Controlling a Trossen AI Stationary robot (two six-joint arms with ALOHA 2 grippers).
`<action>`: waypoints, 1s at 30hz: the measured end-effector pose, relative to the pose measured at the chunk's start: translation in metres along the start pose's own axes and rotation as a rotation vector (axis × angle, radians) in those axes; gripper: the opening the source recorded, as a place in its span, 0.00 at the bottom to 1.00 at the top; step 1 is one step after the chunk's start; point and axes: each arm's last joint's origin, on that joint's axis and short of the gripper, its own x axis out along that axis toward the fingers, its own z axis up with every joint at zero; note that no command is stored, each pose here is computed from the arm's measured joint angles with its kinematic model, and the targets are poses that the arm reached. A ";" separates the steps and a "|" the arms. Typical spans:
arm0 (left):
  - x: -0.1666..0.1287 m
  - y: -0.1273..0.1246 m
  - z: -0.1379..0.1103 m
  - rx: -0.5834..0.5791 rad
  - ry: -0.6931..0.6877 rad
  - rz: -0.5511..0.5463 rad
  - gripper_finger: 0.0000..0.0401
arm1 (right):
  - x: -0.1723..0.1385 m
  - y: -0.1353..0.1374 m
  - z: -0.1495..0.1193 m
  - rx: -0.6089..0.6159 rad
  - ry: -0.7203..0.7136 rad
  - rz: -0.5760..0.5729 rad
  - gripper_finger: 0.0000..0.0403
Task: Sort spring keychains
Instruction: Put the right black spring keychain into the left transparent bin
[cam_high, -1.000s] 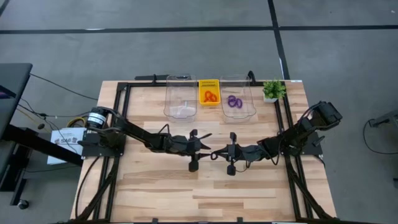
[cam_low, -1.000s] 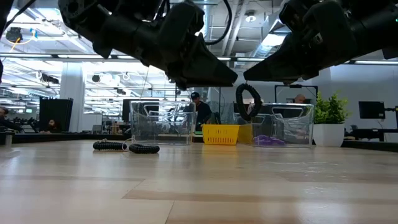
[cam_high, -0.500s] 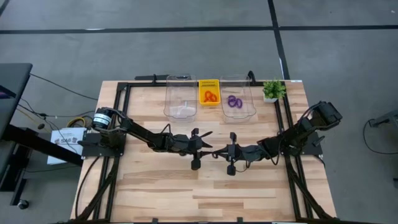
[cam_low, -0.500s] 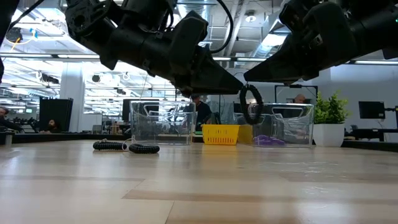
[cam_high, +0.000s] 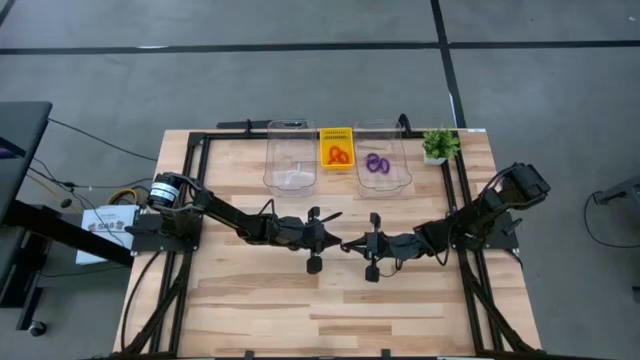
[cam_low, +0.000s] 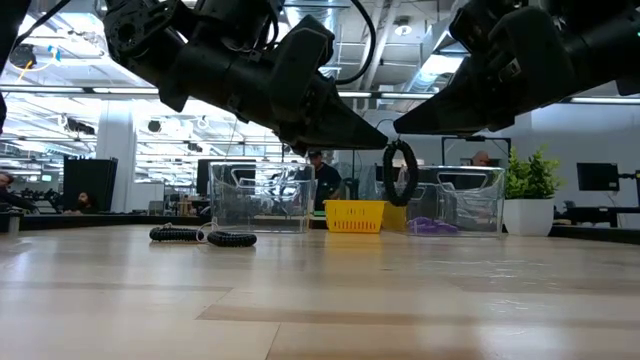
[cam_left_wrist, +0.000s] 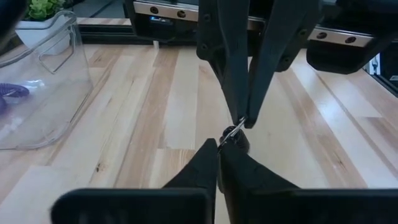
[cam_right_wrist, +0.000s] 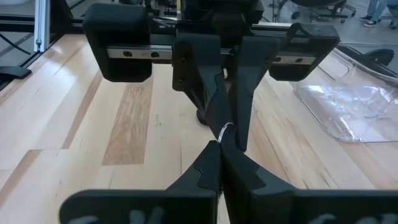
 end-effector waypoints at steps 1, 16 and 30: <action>0.000 0.000 0.000 0.000 -0.001 0.000 0.03 | 0.000 0.000 0.000 0.000 0.000 0.000 0.00; 0.000 0.000 0.000 0.000 -0.003 0.001 0.03 | 0.000 0.000 0.000 -0.010 0.005 0.001 0.02; 0.000 0.000 0.001 -0.001 -0.005 0.003 0.03 | 0.000 0.000 -0.001 -0.012 0.011 0.001 0.27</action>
